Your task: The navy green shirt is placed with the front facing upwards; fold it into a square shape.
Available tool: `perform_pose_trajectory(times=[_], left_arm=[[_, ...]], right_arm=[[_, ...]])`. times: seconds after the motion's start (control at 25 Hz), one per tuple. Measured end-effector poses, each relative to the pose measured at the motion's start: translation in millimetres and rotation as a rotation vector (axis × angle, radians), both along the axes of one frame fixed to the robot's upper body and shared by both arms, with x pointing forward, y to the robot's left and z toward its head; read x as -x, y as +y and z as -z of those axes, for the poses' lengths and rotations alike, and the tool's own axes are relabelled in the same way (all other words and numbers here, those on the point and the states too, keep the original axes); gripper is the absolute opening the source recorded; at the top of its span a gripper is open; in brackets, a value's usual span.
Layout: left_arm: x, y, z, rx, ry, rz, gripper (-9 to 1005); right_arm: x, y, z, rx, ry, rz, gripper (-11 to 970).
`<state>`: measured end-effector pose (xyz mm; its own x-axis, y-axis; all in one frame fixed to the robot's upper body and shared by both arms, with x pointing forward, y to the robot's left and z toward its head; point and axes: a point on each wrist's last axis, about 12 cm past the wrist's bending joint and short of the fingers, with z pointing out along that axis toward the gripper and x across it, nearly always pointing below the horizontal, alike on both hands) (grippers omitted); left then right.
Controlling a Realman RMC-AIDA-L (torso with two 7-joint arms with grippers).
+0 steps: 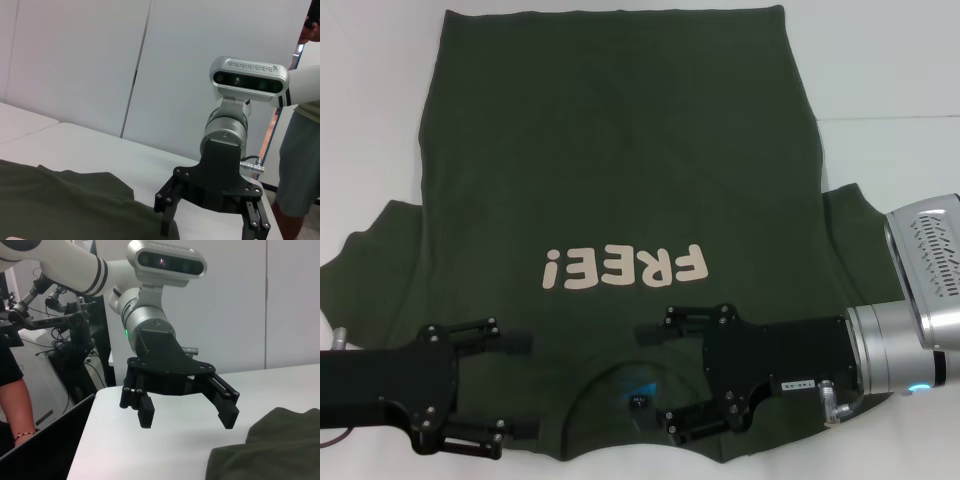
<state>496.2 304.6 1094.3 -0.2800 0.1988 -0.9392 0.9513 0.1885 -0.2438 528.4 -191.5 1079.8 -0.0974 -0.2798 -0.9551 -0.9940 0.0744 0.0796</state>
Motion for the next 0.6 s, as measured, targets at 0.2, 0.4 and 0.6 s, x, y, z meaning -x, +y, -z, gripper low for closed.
perform_pose_trajectory(times=[0.2, 0.4, 0.6], left_arm=[[-0.9, -0.5, 0.1, -0.002, -0.001, -0.002, 933], [-2.0, -1.3, -0.4, -0.002, -0.003, 0.000, 932], [-2.6, -1.2, -0.9, -0.003, -0.005, 0.000, 933]], right_arm=[[-0.5, -0.1, -0.6, 0.000, -0.001, -0.002, 900], [-0.7, 0.3, -1.1, 0.001, 0.001, -0.005, 899], [-1.0, 0.5, -1.8, 0.002, 0.005, -0.007, 899]])
